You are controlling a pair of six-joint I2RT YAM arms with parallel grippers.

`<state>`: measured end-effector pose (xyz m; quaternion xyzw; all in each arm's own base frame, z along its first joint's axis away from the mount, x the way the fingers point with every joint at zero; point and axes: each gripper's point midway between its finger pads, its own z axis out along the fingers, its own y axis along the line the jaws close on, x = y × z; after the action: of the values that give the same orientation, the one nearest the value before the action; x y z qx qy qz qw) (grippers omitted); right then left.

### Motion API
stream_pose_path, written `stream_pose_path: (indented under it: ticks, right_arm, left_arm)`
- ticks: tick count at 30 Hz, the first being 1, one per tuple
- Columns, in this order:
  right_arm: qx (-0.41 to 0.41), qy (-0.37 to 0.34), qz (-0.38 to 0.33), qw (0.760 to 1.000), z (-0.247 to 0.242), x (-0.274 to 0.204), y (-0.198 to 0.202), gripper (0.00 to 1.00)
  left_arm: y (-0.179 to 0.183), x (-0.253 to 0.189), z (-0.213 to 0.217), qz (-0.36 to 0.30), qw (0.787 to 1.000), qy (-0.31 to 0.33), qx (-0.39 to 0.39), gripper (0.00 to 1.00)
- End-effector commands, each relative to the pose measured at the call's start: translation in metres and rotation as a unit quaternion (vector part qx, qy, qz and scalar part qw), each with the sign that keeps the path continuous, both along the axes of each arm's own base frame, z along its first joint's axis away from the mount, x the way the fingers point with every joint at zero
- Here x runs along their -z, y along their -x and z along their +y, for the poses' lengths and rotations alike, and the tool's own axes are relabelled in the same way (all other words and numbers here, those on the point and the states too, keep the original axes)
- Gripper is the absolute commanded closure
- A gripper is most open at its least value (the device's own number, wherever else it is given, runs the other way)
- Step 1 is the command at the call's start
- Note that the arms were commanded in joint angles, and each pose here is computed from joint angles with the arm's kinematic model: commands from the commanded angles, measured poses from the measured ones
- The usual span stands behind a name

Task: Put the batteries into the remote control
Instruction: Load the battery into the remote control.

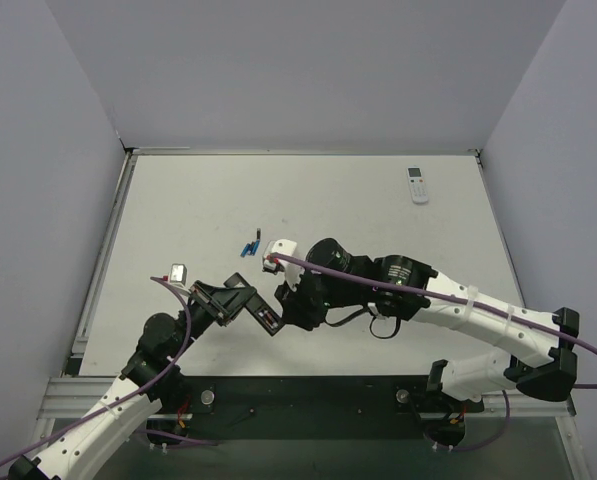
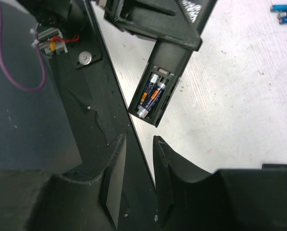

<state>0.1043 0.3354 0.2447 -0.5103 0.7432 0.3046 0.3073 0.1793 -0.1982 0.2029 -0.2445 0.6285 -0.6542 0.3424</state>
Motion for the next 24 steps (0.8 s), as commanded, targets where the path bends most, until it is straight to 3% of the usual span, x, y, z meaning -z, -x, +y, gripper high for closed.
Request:
stream_pose_path:
  ticks: [1,13,24]
  right_arm:
    - [0.097,0.029,0.043,0.994,0.001,-0.001,-0.012,0.75]
    - [0.144,0.099,0.097,0.980,0.012,0.034,-0.008,0.78]
    - [0.144,0.106,0.104,0.978,0.023,0.038,-0.007,0.81]
  left_arm:
    - [-0.007,0.009,0.006,-0.012,0.999,-0.027,-0.026,1.00]
    - [-0.010,0.017,0.009,-0.006,0.999,-0.036,-0.039,1.00]
    - [-0.010,0.015,0.009,-0.008,0.999,-0.034,-0.039,1.00]
